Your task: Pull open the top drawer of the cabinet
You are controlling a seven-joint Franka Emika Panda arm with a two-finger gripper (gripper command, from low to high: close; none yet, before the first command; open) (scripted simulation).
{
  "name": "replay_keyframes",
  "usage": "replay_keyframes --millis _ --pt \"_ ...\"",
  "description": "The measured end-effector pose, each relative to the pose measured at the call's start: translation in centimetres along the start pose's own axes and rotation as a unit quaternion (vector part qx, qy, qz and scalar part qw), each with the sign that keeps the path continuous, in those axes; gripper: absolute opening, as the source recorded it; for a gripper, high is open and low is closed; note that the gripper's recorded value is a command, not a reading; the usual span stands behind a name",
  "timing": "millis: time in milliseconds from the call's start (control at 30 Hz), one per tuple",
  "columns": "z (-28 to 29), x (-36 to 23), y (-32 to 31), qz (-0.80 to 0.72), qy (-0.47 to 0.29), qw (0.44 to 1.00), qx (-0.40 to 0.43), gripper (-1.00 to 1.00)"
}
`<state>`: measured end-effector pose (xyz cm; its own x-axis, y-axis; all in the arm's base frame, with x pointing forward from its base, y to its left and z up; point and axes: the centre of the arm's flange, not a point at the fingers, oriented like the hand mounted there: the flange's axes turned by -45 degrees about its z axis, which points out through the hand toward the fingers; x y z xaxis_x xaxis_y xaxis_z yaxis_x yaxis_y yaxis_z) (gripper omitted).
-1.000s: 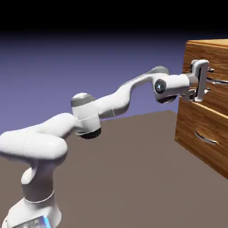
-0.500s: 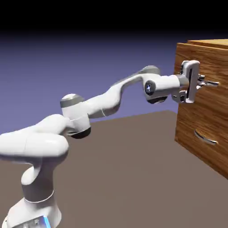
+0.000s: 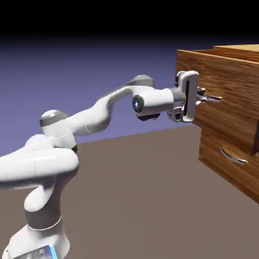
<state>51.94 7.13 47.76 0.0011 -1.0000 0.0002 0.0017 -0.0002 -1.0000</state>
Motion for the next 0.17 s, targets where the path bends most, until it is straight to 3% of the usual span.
replay_keyframes --millis 67,100,167 --pt "-2.2 0.0 0.0 0.000 0.000 1.000 0.000 -1.00" --pt "-2.4 0.0 0.0 0.000 0.000 1.000 0.000 1.00" --pt "-2.4 0.0 0.0 0.000 0.000 1.000 -0.001 1.00"
